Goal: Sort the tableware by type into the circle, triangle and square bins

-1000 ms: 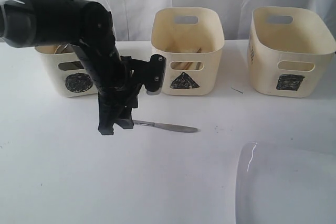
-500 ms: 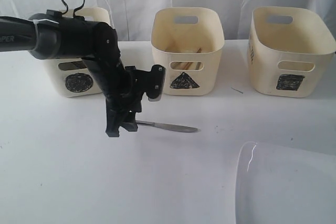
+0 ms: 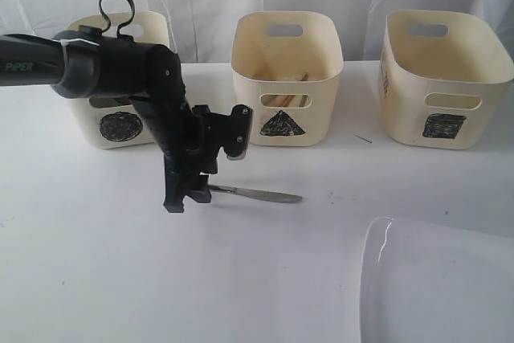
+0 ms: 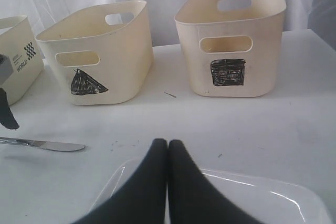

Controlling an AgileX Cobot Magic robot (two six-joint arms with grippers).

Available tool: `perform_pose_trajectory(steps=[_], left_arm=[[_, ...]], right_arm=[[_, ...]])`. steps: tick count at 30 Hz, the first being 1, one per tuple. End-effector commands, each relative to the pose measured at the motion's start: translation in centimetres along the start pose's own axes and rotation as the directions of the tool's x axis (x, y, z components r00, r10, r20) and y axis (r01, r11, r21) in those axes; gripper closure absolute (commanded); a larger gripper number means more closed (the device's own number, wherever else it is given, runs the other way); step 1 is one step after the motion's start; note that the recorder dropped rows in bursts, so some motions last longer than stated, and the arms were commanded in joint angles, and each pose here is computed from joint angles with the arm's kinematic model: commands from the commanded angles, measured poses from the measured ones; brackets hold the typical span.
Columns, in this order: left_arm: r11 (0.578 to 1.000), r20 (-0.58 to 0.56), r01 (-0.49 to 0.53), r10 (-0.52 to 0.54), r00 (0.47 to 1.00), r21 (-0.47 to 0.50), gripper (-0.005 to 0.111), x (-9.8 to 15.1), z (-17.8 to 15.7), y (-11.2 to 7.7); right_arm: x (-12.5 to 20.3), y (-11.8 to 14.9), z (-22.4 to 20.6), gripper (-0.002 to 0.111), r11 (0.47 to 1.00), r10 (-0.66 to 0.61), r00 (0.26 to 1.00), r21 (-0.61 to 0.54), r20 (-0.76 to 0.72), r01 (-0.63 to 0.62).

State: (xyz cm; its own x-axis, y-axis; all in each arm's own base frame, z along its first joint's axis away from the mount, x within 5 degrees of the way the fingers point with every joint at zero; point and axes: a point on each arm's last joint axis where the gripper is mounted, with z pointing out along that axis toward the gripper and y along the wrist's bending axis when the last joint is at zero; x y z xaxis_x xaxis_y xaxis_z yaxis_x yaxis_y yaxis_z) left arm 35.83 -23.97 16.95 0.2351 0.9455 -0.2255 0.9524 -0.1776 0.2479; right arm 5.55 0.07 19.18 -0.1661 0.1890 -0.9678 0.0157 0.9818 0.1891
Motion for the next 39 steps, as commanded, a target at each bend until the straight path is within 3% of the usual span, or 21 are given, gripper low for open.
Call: perform_pose_trajectory(steps=[1, 14, 27, 39], left_arm=[[1.0, 0.005, 0.015, -0.015, 1.0, 0.013, 0.05, 0.1, 0.6, 0.0], [0.999, -0.004, 0.027, -0.027, 1.0, 0.045, 0.05, 0.5, 2.9, -0.3], [0.987, 0.028, 0.088, -0.093, 0.995, 0.137, 0.05, 0.2, 3.3, -1.1], [0.985, 0.029, 0.091, -0.096, 0.995, 0.147, 0.05, 0.2, 3.3, -1.2]], right_arm=[[0.1, 0.0, 0.0, 0.108, 1.0, 0.002, 1.0, 0.002, 0.009, -0.002], [0.1, 0.0, 0.0, 0.108, 1.0, 0.002, 1.0, 0.002, 0.009, -0.002], [0.1, 0.0, 0.0, 0.108, 1.0, 0.002, 1.0, 0.002, 0.009, -0.002], [0.1, 0.0, 0.0, 0.108, 1.0, 0.03, 0.999, 0.002, 0.009, -0.03]])
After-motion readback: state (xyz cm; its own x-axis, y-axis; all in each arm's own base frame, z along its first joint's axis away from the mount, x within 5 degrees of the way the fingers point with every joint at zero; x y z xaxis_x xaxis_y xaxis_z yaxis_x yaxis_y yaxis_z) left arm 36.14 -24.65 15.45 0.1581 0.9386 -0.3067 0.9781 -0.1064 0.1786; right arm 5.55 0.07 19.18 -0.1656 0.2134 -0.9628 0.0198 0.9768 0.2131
